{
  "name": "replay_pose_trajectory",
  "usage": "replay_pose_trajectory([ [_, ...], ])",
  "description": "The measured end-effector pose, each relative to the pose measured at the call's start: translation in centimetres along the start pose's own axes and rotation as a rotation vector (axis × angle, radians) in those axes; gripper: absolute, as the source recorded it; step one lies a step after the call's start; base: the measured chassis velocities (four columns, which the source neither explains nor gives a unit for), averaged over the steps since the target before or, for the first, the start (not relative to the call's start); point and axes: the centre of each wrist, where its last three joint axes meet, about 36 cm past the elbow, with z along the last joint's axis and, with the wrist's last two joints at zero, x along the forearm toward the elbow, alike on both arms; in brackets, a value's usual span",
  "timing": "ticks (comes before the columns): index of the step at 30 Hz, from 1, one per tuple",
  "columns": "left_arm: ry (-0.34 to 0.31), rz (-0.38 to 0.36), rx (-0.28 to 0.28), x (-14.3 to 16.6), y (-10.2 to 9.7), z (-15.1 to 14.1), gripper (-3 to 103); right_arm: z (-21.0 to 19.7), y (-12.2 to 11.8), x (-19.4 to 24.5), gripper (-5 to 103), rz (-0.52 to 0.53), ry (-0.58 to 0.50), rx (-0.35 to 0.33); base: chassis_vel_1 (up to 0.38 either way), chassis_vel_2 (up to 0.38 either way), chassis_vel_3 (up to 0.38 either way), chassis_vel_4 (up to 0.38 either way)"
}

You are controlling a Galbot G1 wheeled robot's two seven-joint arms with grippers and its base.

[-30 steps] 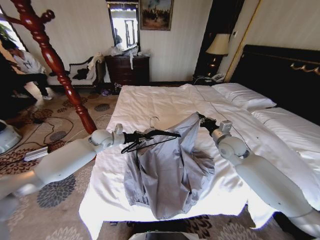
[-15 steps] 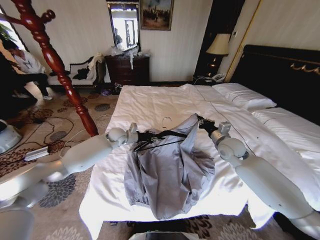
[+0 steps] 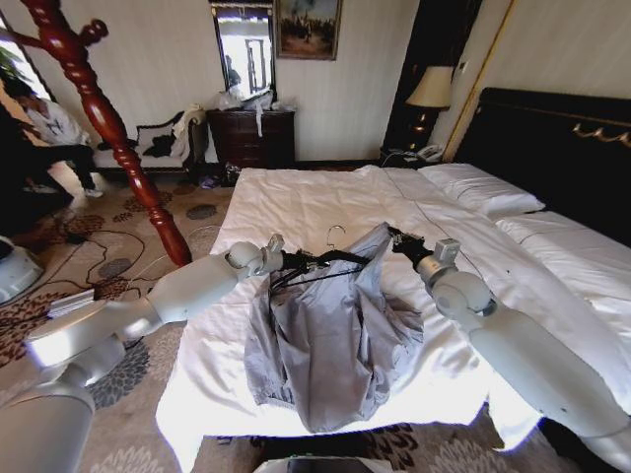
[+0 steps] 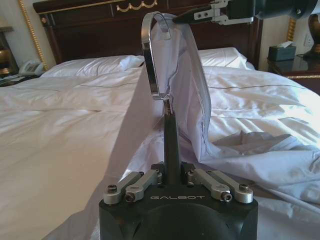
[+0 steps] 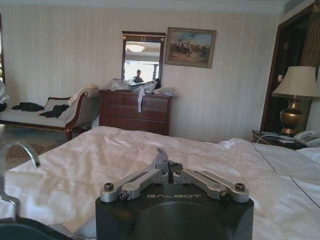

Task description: Pick up the clothes from the bed and hang them on the clothes hanger.

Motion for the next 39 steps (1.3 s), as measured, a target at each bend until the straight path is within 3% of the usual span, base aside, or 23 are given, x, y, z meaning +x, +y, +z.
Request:
replay_pose_trajectory([
  [11, -0.039, 0.002, 0.014, -2.3, -0.2, -2.1, 15, -1.2, 1.1, 0.5, 0, -0.020, -0.005, -0.044, 0.000, 0.000, 0.000, 0.000],
  [20, -0.085, -0.011, 0.078, -3.4, -0.3, -2.8, 15, -1.4, 1.7, 1.8, 0, -0.021, 0.035, -0.135, 0.000, 0.000, 0.000, 0.000],
  [22, -0.090, -0.010, 0.087, -3.7, -0.3, -2.7, 15, -2.0, 2.6, 2.2, 0, -0.030, 0.048, -0.214, 0.000, 0.000, 0.000, 0.000],
  [26, -0.095, -0.011, 0.090, -3.9, -0.4, -2.6, 15, -2.5, 3.3, 2.6, 0, -0.055, 0.063, -0.280, 0.000, 0.000, 0.000, 0.000],
  [39, -0.126, -0.037, 0.119, -5.0, -0.8, -2.0, 15, -3.5, 5.0, 3.8, 0, -0.135, 0.077, -0.350, 0.000, 0.000, 0.000, 0.000],
])
